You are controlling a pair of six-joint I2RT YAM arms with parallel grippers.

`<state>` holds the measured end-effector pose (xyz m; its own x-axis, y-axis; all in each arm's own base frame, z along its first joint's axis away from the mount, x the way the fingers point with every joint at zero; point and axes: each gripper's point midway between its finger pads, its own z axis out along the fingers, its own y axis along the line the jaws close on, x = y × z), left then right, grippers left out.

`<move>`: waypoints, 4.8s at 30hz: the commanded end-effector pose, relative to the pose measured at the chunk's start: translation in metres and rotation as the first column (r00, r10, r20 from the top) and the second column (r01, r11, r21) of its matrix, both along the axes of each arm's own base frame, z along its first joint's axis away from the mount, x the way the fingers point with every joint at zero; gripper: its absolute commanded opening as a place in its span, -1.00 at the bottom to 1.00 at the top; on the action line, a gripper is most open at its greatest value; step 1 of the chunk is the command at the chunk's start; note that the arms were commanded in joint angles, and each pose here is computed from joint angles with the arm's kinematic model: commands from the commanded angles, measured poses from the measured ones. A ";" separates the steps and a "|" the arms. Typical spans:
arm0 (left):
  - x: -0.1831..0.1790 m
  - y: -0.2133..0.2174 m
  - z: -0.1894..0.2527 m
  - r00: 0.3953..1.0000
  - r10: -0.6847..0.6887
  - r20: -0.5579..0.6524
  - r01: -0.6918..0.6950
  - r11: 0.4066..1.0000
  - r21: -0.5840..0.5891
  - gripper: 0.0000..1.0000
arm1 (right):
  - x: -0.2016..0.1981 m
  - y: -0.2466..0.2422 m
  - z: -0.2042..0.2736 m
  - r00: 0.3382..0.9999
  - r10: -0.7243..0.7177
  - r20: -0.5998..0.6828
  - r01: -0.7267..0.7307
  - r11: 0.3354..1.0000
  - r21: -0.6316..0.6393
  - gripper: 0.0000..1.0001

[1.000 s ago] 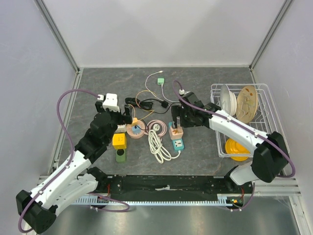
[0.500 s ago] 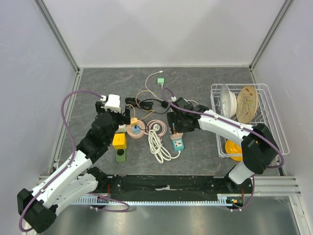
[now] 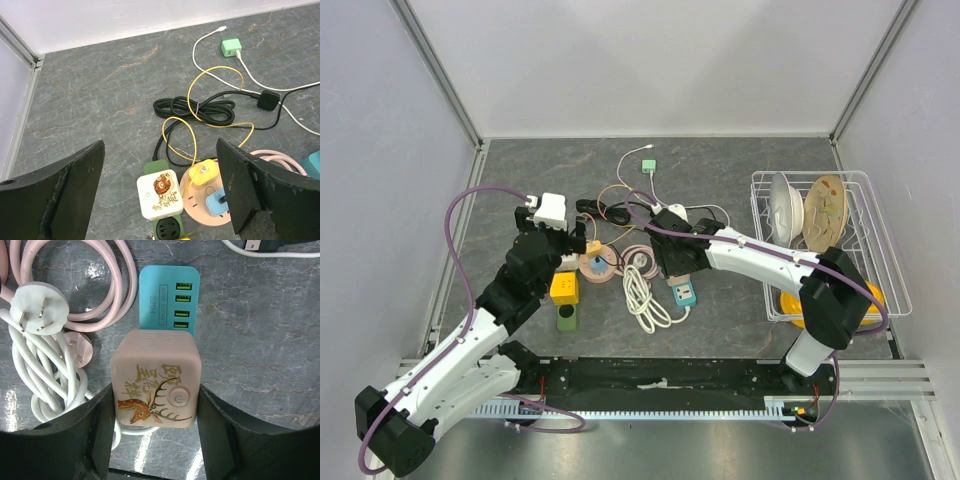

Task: Insert the plug
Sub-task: Press the plug into the socket, then adjust the socket at the center of the board.

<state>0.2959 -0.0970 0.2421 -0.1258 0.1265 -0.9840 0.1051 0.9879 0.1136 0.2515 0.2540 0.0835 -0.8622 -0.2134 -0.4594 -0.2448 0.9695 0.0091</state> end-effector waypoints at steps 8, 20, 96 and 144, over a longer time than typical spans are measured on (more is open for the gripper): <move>0.002 0.009 0.016 0.997 0.032 0.069 -0.033 0.999 0.001 0.95 | -0.020 -0.046 -0.054 0.996 -0.022 -0.081 -0.006 0.945 -0.327 -1.00; 0.001 0.009 0.015 0.997 0.030 0.070 -0.031 1.000 0.003 0.94 | -0.058 -0.076 -0.106 0.975 -0.031 -0.220 -0.059 0.917 -0.394 -1.00; -0.002 0.007 0.013 0.998 0.023 0.066 -0.022 1.000 -0.021 0.94 | -0.074 -0.034 -0.092 0.998 0.051 0.040 -0.046 0.992 -0.121 0.01; -0.105 -0.278 -0.130 0.385 -0.646 -0.659 0.409 0.760 -0.506 0.50 | 0.099 -0.104 0.113 0.842 -0.241 0.483 0.157 0.965 0.208 0.96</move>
